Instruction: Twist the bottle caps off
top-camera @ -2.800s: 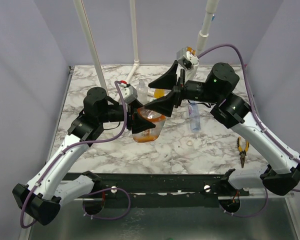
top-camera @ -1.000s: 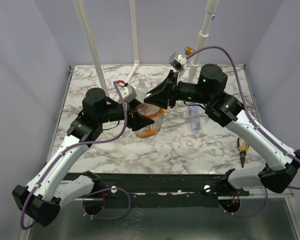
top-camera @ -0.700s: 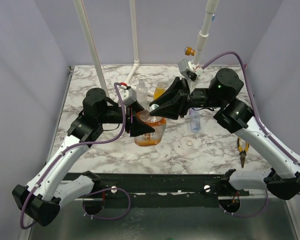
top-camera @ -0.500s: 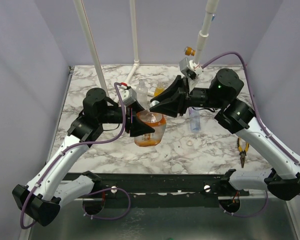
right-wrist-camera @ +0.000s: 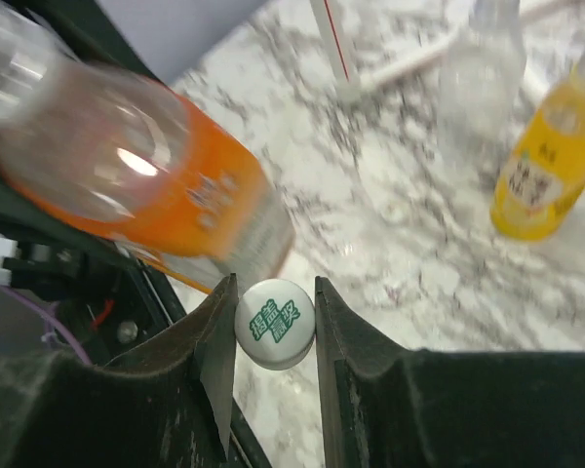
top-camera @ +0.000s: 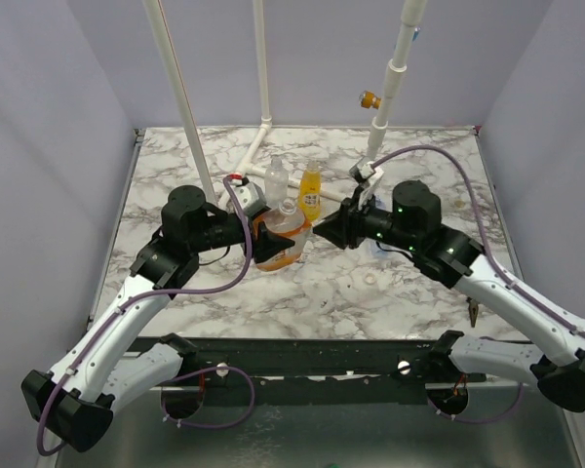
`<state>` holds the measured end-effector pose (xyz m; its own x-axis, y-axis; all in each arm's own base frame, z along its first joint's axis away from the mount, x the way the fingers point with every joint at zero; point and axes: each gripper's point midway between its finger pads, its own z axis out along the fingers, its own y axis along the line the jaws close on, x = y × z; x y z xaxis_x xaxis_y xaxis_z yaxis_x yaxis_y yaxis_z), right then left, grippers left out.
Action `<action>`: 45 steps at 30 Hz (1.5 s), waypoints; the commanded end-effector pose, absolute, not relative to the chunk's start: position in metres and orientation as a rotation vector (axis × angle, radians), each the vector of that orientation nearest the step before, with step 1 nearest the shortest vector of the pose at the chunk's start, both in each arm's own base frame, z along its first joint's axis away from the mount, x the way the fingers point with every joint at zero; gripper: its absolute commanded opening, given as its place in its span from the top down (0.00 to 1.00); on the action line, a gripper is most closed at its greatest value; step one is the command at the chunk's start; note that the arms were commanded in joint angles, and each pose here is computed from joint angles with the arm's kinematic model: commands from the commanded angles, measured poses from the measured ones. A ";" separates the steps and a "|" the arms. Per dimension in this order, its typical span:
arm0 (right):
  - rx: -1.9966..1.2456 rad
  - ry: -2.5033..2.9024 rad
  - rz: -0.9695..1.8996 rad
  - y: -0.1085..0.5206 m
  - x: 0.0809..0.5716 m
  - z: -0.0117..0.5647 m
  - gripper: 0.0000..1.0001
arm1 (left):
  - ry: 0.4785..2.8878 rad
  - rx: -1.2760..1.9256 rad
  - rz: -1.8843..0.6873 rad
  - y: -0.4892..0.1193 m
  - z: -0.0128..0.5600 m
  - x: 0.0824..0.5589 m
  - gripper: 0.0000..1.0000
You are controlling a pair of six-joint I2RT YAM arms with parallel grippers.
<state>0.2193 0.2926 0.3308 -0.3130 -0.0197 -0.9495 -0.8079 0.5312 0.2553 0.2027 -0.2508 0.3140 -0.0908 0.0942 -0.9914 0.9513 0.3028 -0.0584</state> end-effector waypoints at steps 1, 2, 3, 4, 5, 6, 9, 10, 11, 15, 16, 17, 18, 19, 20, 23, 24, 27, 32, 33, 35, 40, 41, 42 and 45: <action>-0.608 1.946 0.882 0.296 0.234 0.249 0.82 | 1.485 0.983 -0.865 -0.239 0.304 0.212 1.00; -0.607 1.963 0.895 0.300 0.234 0.237 0.82 | 1.491 0.981 -0.874 -0.239 0.302 0.210 1.00; -0.611 1.979 0.900 0.304 0.236 0.223 0.83 | 1.496 0.981 -0.880 -0.239 0.300 0.209 1.00; -0.603 1.998 0.904 0.307 0.238 0.212 0.83 | 1.499 0.982 -0.885 -0.239 0.299 0.208 1.00; -0.595 2.017 0.899 0.309 0.240 0.200 0.83 | 1.501 0.982 -0.887 -0.238 0.298 0.207 1.00; -0.592 2.025 0.893 0.310 0.242 0.191 0.83 | 1.501 0.982 -0.887 -0.238 0.297 0.206 1.00; -0.559 2.021 0.863 0.309 0.251 0.167 0.82 | 1.504 0.980 -0.886 -0.237 0.296 0.206 1.00; -0.548 2.020 0.849 0.309 0.253 0.160 0.82 | 1.507 0.976 -0.887 -0.237 0.296 0.206 1.00; -0.541 2.022 0.834 0.307 0.256 0.153 0.82 | 1.509 0.974 -0.889 -0.237 0.296 0.206 1.00; -0.500 2.049 0.769 0.306 0.268 0.119 0.80 | 1.528 0.964 -0.891 -0.236 0.291 0.204 1.00; -0.485 2.049 0.754 0.306 0.272 0.113 0.78 | 1.527 0.963 -0.890 -0.235 0.291 0.204 1.00; -0.481 2.061 0.737 0.306 0.275 0.103 0.77 | 1.529 0.961 -0.890 -0.235 0.291 0.203 1.00; -0.473 2.067 0.717 0.306 0.279 0.095 0.77 | 1.535 0.958 -0.887 -0.234 0.289 0.204 1.00; -0.466 2.083 0.700 0.307 0.282 0.085 0.77 | 1.537 0.954 -0.885 -0.233 0.289 0.203 1.00; -0.448 2.086 0.663 0.305 0.288 0.079 0.76 | 1.542 0.953 -0.885 -0.233 0.288 0.203 1.00; -0.407 2.119 0.588 0.299 0.297 0.056 0.72 | 1.548 0.952 -0.885 -0.232 0.288 0.201 1.00; -0.400 2.126 0.571 0.298 0.298 0.050 0.71 | 1.551 0.952 -0.885 -0.231 0.288 0.201 1.00; -0.382 2.139 0.550 0.293 0.296 0.039 0.69 | 1.554 0.952 -0.884 -0.231 0.289 0.199 1.00; -0.401 2.166 0.543 0.292 0.285 0.028 0.37 | 1.566 0.958 -0.894 -0.232 0.286 0.200 1.00; -0.409 2.169 0.546 0.293 0.283 0.028 0.33 | 1.569 0.958 -0.901 -0.233 0.285 0.200 1.00; -0.417 2.170 0.549 0.294 0.281 0.033 0.29 | 1.568 0.959 -0.910 -0.234 0.286 0.199 1.00; -0.426 2.093 0.567 0.292 0.282 0.082 0.24 | 1.563 0.961 -0.908 -0.234 0.289 0.200 1.00; -0.437 2.068 0.576 0.293 0.282 0.098 0.24 | 1.564 0.962 -0.907 -0.234 0.288 0.200 1.00; -0.452 2.027 0.593 0.294 0.281 0.117 0.24 | 1.563 0.962 -0.908 -0.234 0.288 0.199 1.00; -0.547 1.899 0.688 0.303 0.272 0.179 0.22 | 1.566 0.966 -0.910 -0.234 0.285 0.199 1.00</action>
<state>0.2750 0.2925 0.0992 -0.5261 -0.0837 -0.8463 -0.5297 0.8108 0.2491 0.2002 -0.2345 0.2842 -0.1341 0.1345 -0.9818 0.9186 0.3885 -0.0722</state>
